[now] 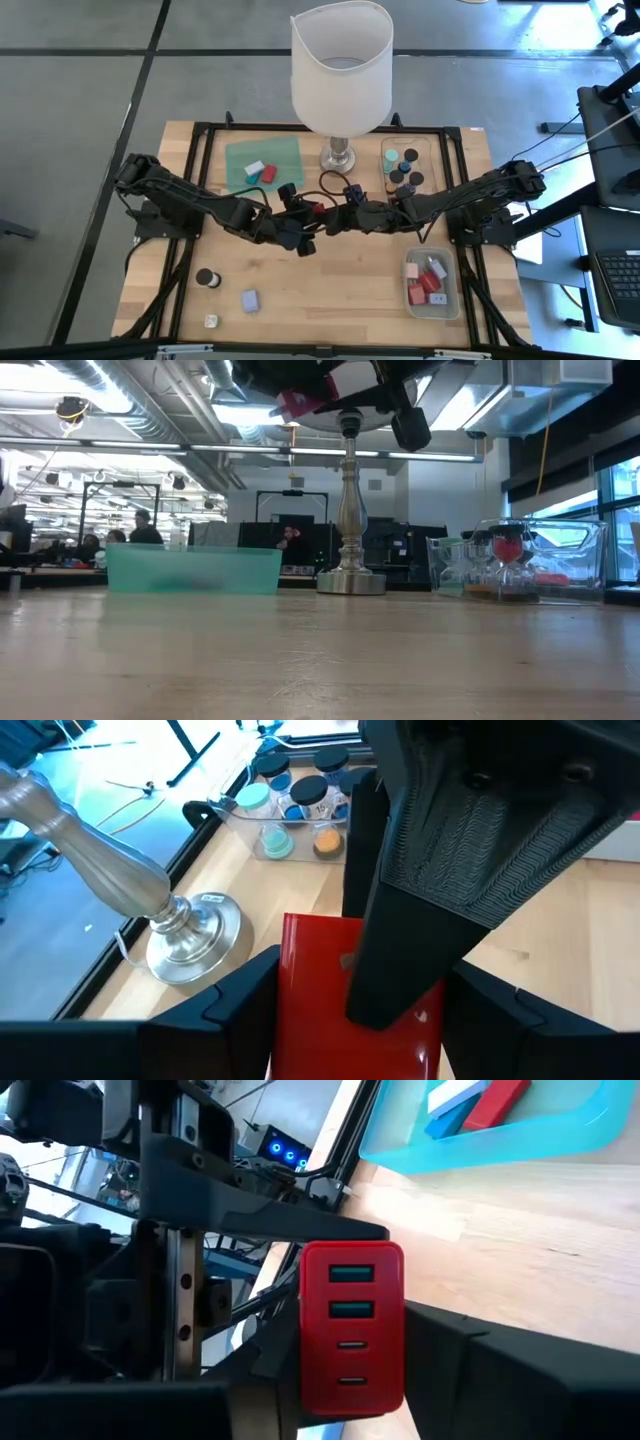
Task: Pick & Place Office items
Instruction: Put the red charger adapter into the gray bin
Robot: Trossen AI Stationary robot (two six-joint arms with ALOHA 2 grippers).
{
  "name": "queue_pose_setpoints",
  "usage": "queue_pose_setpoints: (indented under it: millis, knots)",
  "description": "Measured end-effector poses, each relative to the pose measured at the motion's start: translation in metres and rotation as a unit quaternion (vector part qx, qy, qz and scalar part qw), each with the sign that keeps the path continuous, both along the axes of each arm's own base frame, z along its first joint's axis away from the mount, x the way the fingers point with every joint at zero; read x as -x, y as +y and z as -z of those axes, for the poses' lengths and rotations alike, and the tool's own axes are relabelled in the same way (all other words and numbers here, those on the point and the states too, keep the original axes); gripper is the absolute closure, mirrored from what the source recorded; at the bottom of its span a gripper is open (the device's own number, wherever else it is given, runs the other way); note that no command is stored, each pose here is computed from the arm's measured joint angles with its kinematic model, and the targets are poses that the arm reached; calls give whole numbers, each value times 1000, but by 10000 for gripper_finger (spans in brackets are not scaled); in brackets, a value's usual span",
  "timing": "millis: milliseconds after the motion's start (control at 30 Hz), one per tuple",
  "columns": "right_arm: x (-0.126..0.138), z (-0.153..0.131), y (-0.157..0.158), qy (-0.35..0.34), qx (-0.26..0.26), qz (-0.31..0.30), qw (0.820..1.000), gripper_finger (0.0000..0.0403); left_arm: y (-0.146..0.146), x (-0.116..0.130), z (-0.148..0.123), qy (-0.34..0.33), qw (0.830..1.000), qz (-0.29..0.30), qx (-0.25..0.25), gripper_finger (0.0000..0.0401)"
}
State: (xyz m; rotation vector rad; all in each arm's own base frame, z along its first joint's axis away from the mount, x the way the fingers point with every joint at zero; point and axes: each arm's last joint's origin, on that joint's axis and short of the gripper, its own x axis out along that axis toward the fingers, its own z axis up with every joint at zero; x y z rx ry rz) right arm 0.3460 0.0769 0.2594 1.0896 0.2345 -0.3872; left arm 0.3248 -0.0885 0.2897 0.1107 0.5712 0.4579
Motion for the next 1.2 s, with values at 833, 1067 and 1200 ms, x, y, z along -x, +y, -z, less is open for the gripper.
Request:
queue_pose_setpoints:
  millis: [833,1067,1200]
  knots:
    - [105,-45,-2,193,50,-177,964,284,-10,6,-13,-52,970,31,237,116]
    - [161,-47,29,292,-22,-227,929,274,-9,8,-11,-48,967,10,249,120]
    - [181,-34,47,381,-40,-217,898,272,-8,8,-10,-48,966,6,252,120]
